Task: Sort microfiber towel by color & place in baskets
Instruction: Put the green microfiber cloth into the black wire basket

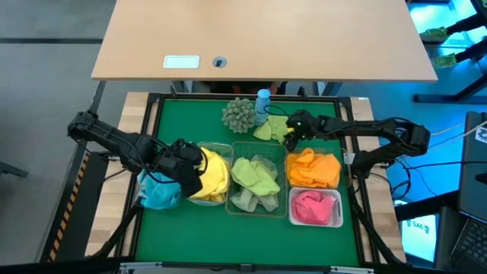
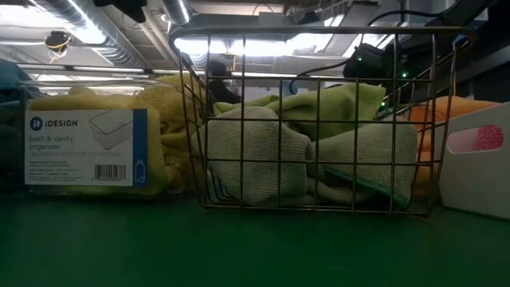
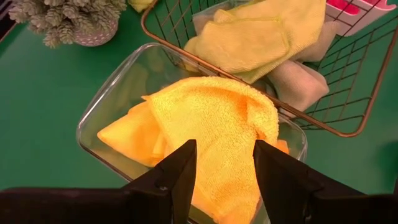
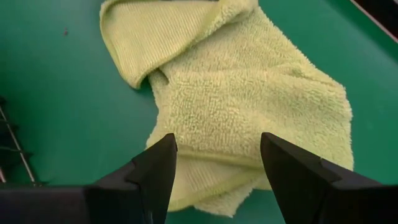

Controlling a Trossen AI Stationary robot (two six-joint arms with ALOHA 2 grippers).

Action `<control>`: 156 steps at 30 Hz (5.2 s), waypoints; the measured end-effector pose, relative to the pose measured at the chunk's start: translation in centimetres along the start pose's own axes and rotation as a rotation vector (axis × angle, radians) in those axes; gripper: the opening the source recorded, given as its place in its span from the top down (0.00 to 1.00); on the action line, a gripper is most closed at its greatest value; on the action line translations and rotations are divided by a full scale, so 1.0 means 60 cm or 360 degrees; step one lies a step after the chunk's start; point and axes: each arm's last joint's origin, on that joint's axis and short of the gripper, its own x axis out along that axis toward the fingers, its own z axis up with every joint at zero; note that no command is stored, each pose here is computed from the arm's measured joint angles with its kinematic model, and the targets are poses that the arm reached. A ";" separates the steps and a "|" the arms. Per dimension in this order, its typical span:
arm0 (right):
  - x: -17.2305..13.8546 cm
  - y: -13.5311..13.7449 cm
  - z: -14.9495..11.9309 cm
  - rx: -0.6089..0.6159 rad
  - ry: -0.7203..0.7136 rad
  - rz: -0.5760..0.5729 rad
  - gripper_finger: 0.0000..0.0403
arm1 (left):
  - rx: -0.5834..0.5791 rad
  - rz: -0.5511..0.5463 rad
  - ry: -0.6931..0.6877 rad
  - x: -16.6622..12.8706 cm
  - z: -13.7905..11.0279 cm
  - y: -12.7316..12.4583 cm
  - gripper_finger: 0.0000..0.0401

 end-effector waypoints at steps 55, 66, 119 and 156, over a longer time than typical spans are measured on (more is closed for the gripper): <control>0.062 -0.019 0.021 0.0457 0.0405 0.0039 0.48 | -0.0011 0.0003 0.0004 0.001 0.002 0.002 0.62; 0.056 -0.019 0.021 0.0445 0.0423 0.0042 0.92 | -0.0011 0.0002 0.0004 0.001 0.002 0.002 0.62; -0.318 0.289 0.182 -0.0482 -0.0012 0.0837 0.96 | 0.0105 -0.0269 -0.0734 -0.210 -0.041 0.185 0.62; -0.171 0.388 0.138 -0.0647 0.0386 0.0689 0.55 | 0.0154 -0.0257 -0.0730 -0.210 -0.042 0.186 0.62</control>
